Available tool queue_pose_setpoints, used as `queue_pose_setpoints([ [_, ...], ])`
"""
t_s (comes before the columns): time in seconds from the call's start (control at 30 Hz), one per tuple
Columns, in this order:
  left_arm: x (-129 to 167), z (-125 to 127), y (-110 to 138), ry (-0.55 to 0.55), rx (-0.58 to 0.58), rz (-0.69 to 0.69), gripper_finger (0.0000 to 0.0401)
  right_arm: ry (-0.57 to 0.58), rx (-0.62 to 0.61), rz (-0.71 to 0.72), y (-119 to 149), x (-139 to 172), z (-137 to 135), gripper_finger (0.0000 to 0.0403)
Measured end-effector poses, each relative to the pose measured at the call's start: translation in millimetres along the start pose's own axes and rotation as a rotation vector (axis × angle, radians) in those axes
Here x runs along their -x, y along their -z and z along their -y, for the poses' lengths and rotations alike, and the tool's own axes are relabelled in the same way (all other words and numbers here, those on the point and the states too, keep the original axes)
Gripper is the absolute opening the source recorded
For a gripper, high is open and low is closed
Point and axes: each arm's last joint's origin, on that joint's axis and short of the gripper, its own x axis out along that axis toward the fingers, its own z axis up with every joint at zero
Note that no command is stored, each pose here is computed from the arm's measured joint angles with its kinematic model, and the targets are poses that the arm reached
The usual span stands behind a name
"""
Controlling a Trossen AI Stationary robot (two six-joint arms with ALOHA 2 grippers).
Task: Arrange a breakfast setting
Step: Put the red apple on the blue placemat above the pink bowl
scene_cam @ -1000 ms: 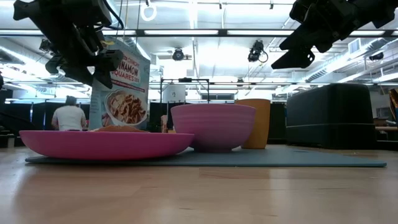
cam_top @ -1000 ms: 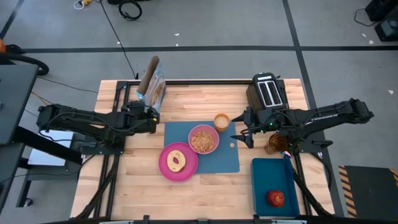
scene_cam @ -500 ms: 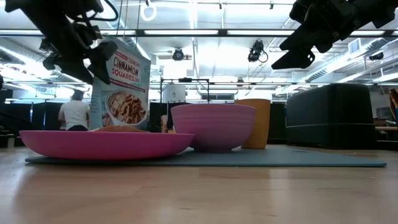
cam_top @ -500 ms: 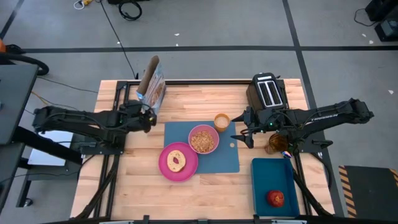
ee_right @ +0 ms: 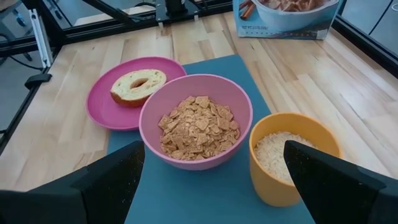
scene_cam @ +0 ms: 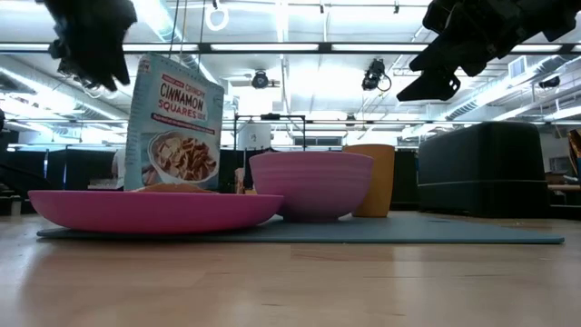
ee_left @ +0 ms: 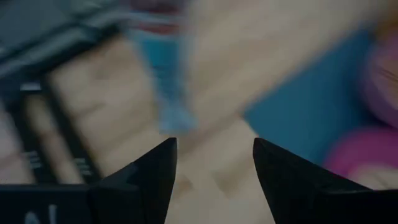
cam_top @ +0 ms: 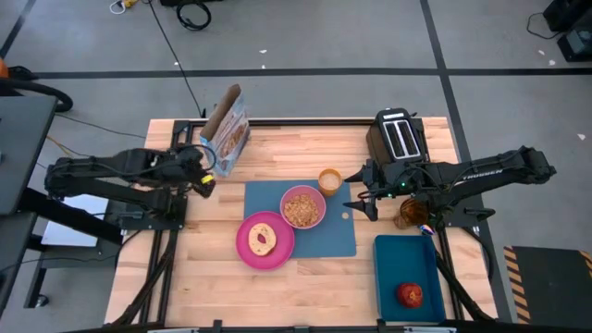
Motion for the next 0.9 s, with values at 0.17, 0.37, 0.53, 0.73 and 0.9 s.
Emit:
queue_pose_setpoints([
  [0.17,21.7,8.0,-5.6,0.259,-0.106,-0.129,0.022,-0.001,-0.001,-0.001,0.1,0.0,0.0,0.0393],
  [0.37,37.4,32.6,8.4,0.53,-0.245,-0.213,0.022,0.0,-0.001,-0.005,0.4,0.0,0.1,0.0393],
  [0.53,57.2,79.5,21.3,0.776,-0.442,-0.03,0.0219,-0.006,0.006,-0.006,0.6,0.1,-1.2,0.0393],
  [0.73,64.5,133.6,51.0,0.782,-0.663,0.216,0.0219,-0.054,0.031,-0.138,-23.5,15.2,-35.8,0.0382],
  [0.9,45.7,160.4,75.5,0.61,-0.75,0.257,0.0219,-0.038,0.003,-0.357,-38.3,18.1,-86.0,0.0362],
])
